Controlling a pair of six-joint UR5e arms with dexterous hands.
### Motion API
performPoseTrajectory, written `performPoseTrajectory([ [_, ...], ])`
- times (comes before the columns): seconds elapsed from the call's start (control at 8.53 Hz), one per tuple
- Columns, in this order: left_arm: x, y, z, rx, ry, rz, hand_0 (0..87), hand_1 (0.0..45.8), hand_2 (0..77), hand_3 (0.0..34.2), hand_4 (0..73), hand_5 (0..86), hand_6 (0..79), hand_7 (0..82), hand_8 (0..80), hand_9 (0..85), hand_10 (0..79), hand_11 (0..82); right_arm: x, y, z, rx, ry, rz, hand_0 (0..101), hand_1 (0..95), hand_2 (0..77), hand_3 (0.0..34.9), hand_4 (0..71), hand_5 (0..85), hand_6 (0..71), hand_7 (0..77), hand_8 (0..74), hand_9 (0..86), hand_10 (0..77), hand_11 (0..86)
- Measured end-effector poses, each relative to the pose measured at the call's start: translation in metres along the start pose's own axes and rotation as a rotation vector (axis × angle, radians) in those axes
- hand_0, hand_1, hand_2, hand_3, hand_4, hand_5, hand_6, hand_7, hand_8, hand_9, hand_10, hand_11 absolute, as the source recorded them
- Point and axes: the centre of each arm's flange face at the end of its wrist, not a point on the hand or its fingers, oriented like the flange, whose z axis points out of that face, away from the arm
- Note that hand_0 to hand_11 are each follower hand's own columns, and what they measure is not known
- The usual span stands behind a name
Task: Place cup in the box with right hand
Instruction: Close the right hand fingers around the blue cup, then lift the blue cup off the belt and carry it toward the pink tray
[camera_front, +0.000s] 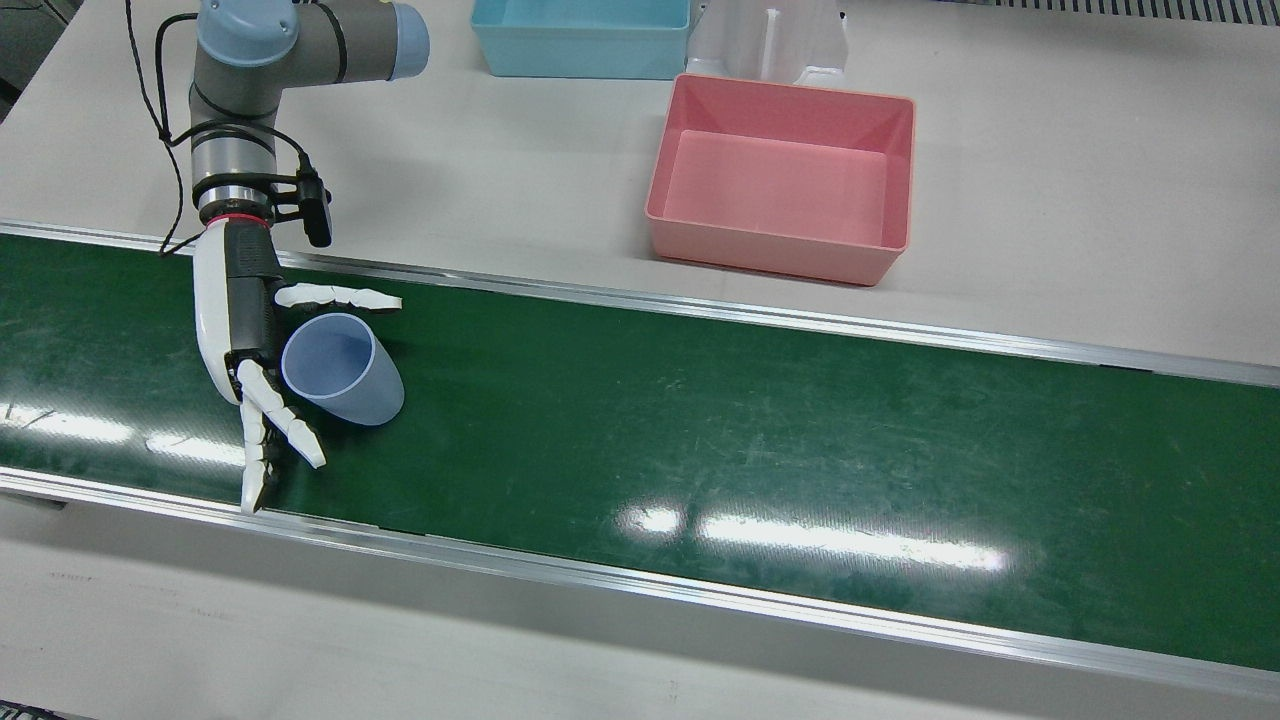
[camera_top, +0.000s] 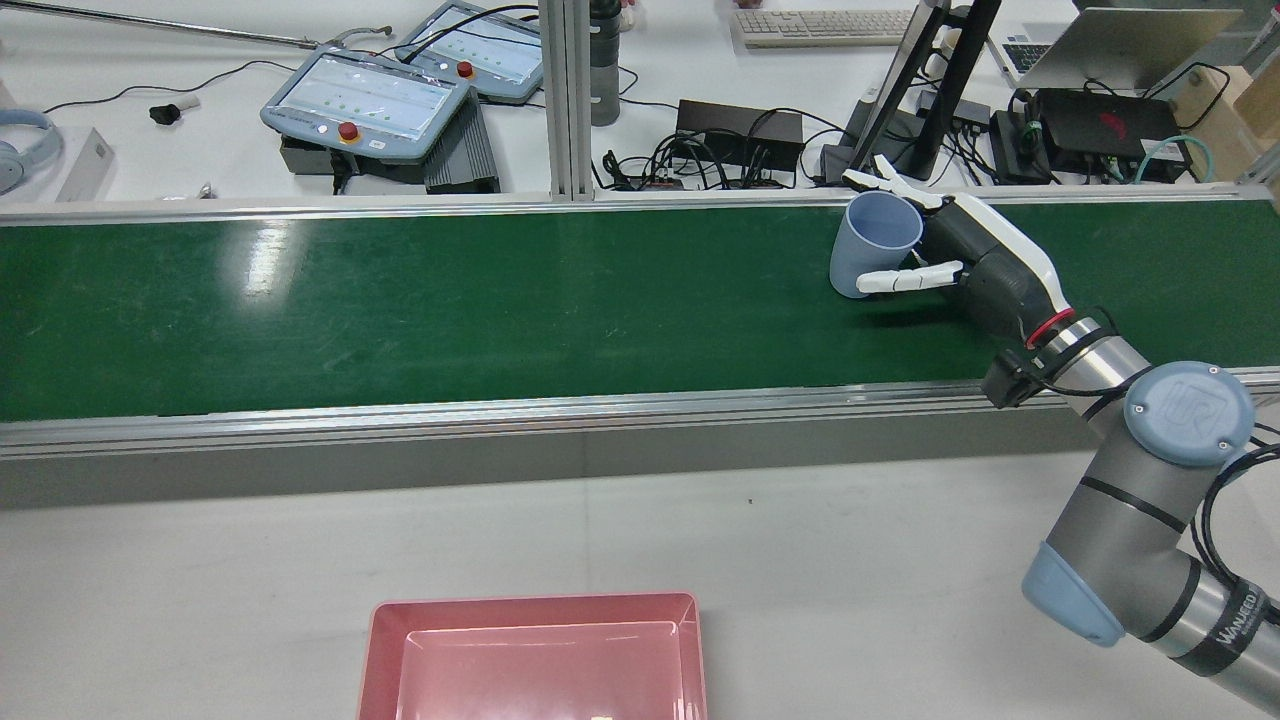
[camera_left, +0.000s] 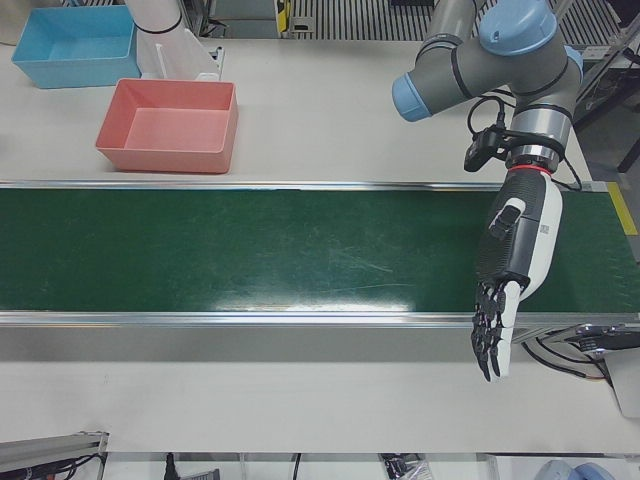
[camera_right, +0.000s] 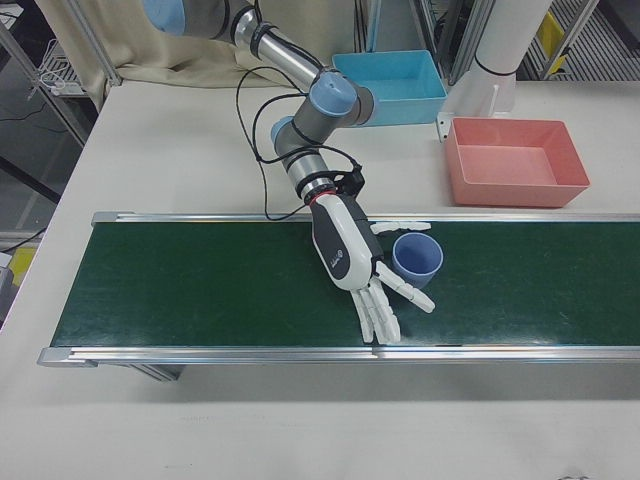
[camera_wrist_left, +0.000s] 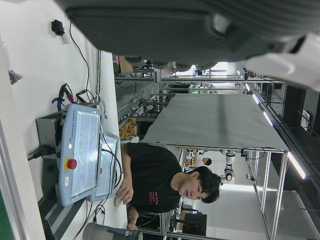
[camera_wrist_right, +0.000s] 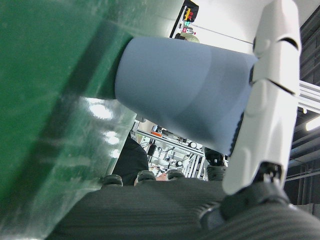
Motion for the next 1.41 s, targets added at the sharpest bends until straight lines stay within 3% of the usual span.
performPoseTrajectory([
  [0.35, 0.000, 0.000, 0.000, 0.001, 0.000, 0.000, 0.0, 0.5, 0.5, 0.0, 0.0, 0.0, 0.0, 0.0, 0.0, 0.0, 0.0, 0.0, 0.011, -0.011, 0.007, 0.020, 0.014, 0.020, 51, 21.3, 11.4, 5.3, 0.0, 4.9, 0.5, 1.1, 0.0, 0.5, 0.0, 0.0],
  [0.47, 0.000, 0.000, 0.000, 0.001, 0.000, 0.000, 0.0, 0.5, 0.5, 0.0, 0.0, 0.0, 0.0, 0.0, 0.0, 0.0, 0.0, 0.0, 0.011, -0.012, 0.011, 0.022, 0.010, 0.031, 51, 20.7, 11.4, 5.9, 0.0, 7.1, 13.6, 7.1, 6.5, 0.5, 1.1, 0.0],
  [0.59, 0.000, 0.000, 0.000, 0.001, 0.001, 0.000, 0.0, 0.5, 0.5, 0.0, 0.0, 0.0, 0.0, 0.0, 0.0, 0.0, 0.0, 0.0, 0.011, -0.006, 0.014, 0.012, 0.010, 0.041, 51, 18.0, 9.8, 6.7, 0.0, 8.7, 18.5, 22.4, 20.7, 12.0, 2.2, 0.0],
  [0.7, 0.000, 0.000, 0.000, 0.001, 0.001, 0.000, 0.0, 0.5, 0.5, 0.0, 0.0, 0.0, 0.0, 0.0, 0.0, 0.0, 0.0, 0.0, 0.010, 0.005, 0.016, -0.010, 0.007, 0.052, 51, 18.0, 7.6, 7.7, 0.0, 10.9, 28.4, 32.7, 31.6, 22.9, 2.2, 0.0],
  [0.82, 0.000, 0.000, 0.000, 0.001, 0.001, 0.000, 0.0, 0.5, 0.5, 0.0, 0.0, 0.0, 0.0, 0.0, 0.0, 0.0, 0.0, 0.0, 0.003, 0.022, 0.019, -0.042, -0.002, 0.065, 51, 18.0, 7.6, 7.7, 0.0, 10.9, 28.4, 32.7, 31.6, 22.9, 2.2, 0.0],
  [0.94, 0.000, 0.000, 0.000, 0.001, 0.001, 0.000, 0.0, 0.5, 0.5, 0.0, 0.0, 0.0, 0.0, 0.0, 0.0, 0.0, 0.0, 0.0, -0.005, 0.041, 0.021, -0.078, -0.013, 0.081, 51, 9.8, 14.7, 10.7, 12.0, 14.2, 40.4, 56.7, 54.5, 45.8, 19.6, 10.9],
  [1.06, 0.000, 0.000, 0.000, 0.001, 0.001, 0.000, 0.0, 0.5, 0.5, 0.0, 0.0, 0.0, 0.0, 0.0, 0.0, 0.0, 0.0, 0.0, -0.011, 0.060, 0.023, -0.117, -0.014, 0.095, 51, 9.8, 14.7, 10.7, 12.0, 14.2, 40.4, 56.7, 54.5, 45.8, 19.6, 10.9],
  [1.17, 0.000, 0.000, 0.000, 0.001, 0.000, 0.000, 0.0, 0.5, 0.5, 0.0, 0.0, 0.0, 0.0, 0.0, 0.0, 0.0, 0.0, 0.0, -0.014, 0.076, 0.029, -0.152, 0.000, 0.103, 52, 8.7, 27.3, 10.7, 24.5, 16.9, 40.9, 58.4, 57.3, 48.0, 49.1, 42.5],
  [1.29, 0.000, 0.000, 0.000, 0.001, 0.000, 0.000, 0.0, 0.5, 0.5, 0.0, 0.0, 0.0, 0.0, 0.0, 0.0, 0.0, 0.0, 0.0, -0.020, 0.101, 0.037, -0.198, 0.009, 0.114, 52, 8.7, 27.3, 10.7, 24.5, 16.9, 40.9, 58.4, 57.3, 48.0, 49.1, 42.5],
  [1.41, 0.000, 0.000, 0.000, 0.001, 0.000, 0.000, 0.0, 0.5, 0.5, 0.0, 0.0, 0.0, 0.0, 0.0, 0.0, 0.0, 0.0, 0.0, -0.032, 0.132, 0.039, -0.240, 0.007, 0.124, 47, 8.7, 27.3, 11.9, 26.7, 18.5, 42.5, 58.4, 58.4, 48.0, 55.6, 48.5],
])
